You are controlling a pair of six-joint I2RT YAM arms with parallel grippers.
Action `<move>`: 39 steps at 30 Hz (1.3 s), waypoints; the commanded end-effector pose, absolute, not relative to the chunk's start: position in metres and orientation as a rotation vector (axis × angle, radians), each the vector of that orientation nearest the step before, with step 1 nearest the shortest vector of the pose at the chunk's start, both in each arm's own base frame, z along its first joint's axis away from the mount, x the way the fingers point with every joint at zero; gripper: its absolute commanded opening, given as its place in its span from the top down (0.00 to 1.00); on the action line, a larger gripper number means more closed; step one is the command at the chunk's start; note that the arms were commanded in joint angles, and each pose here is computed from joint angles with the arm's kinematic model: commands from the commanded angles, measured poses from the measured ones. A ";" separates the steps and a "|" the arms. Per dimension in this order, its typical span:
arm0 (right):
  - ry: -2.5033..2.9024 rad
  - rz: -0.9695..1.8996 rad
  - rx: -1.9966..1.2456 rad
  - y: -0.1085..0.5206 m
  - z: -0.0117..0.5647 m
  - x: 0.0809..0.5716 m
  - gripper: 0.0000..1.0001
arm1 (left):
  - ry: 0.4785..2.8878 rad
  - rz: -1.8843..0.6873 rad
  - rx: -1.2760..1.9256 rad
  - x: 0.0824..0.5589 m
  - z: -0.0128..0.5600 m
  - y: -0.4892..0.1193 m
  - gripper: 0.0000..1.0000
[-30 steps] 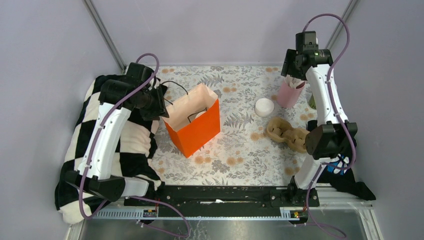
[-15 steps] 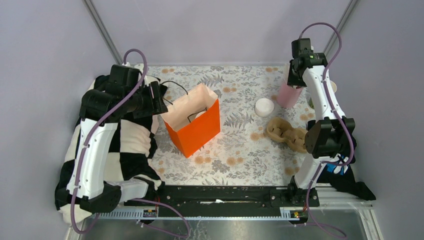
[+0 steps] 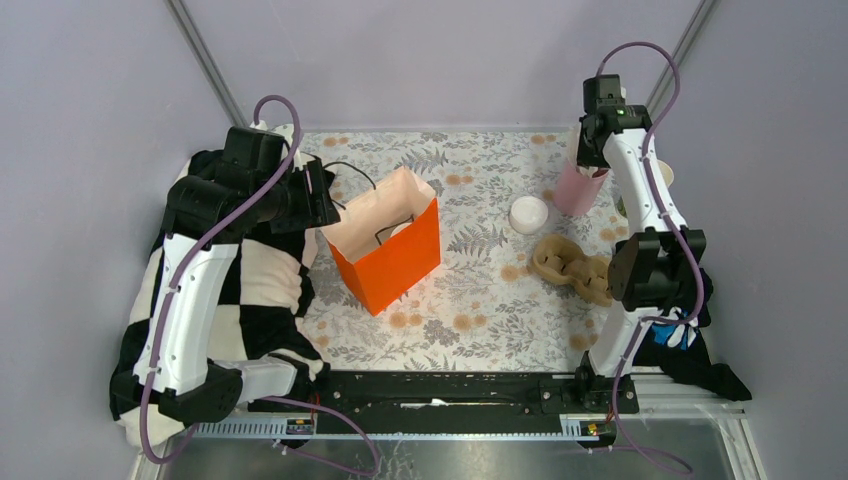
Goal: Pack the takeout coffee
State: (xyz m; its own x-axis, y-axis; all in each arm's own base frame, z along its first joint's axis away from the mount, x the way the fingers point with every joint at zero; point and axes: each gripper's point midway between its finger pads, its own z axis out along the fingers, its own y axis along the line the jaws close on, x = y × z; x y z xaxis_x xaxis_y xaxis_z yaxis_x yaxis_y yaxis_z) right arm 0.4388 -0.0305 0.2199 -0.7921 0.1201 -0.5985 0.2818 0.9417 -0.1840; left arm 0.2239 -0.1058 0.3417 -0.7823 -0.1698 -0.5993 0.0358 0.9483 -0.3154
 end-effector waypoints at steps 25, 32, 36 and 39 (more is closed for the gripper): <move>2.278 -0.339 0.329 -0.043 0.326 0.421 0.99 | 2.351 -0.460 -0.081 0.230 0.358 -0.111 0.36; 2.299 -0.348 0.296 -0.043 0.303 0.444 1.00 | 2.343 -0.605 -0.100 0.221 0.357 -0.128 0.36; 2.362 -0.288 0.292 -0.033 0.280 0.470 0.94 | 2.331 -0.602 -0.095 0.214 0.365 -0.125 0.36; 2.379 -0.220 0.285 -0.023 0.278 0.473 0.93 | 2.327 -0.598 -0.096 0.207 0.365 -0.122 0.36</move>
State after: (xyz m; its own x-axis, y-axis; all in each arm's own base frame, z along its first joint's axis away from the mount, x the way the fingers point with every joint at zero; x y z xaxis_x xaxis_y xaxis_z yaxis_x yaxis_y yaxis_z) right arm 0.4692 -0.0341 0.2905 -0.6832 0.1188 -0.7205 0.2977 0.9463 -0.1263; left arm 0.2154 -0.1207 0.3456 -0.7790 -0.2115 -0.5903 0.0654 0.9088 -0.4120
